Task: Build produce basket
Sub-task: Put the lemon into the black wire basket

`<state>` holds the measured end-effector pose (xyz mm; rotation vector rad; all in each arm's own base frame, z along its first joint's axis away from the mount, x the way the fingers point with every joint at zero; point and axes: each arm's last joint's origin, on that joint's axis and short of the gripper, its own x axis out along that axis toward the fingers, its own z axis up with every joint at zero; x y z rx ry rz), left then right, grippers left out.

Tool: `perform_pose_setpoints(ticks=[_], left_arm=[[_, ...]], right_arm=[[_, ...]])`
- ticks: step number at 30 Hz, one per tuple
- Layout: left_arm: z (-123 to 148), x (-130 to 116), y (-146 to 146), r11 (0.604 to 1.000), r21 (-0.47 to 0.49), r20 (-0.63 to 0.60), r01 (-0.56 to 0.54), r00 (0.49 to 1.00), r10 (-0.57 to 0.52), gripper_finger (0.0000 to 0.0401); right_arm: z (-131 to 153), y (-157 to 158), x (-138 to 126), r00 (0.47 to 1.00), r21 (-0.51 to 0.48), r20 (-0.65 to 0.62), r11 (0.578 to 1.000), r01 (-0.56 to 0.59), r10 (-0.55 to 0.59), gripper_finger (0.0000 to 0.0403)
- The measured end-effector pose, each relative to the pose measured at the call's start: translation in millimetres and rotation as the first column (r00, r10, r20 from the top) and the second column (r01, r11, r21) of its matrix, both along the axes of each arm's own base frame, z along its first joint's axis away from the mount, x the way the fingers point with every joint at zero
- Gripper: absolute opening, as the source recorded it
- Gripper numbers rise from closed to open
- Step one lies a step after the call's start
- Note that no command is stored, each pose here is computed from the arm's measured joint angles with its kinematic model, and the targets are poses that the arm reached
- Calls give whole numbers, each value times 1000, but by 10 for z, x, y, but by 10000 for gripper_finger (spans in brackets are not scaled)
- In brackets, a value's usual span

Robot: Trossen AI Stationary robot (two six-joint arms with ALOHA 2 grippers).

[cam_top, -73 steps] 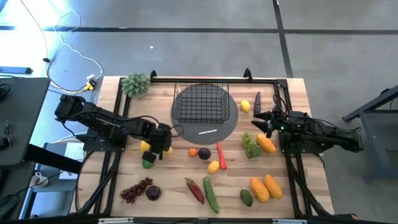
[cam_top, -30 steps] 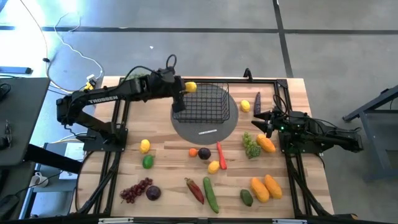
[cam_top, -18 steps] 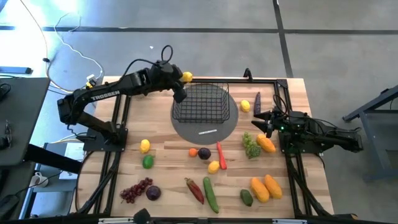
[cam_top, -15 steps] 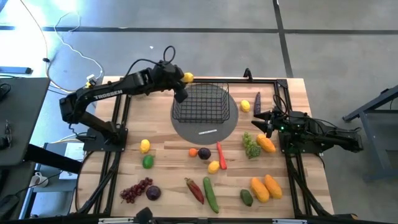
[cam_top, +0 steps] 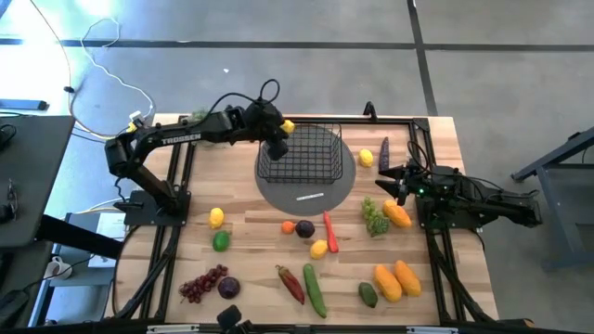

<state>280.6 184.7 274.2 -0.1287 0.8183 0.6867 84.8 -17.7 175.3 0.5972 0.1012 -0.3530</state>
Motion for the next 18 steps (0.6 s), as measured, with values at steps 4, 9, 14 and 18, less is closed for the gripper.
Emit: perform_pose_setpoints(ticks=[4,9,14,18], left_arm=[[-40,-26,-49,999,-38,-52,3,999,-5,114],[-76,-40,-81,998,-59,-84,8,996,-13,115],[-157,24,-79,997,-78,-85,-3,996,-4,115],[-331,105,-69,994,-109,-133,11,991,-26,115]], right_arm=[[0,0,0,1000,0,0,1000,0,0,264],[0,0,0,1000,0,0,1000,-1,1,264],[0,0,0,1000,0,0,1000,0,0,264],[-1,0,0,1000,0,0,1000,0,0,264]])
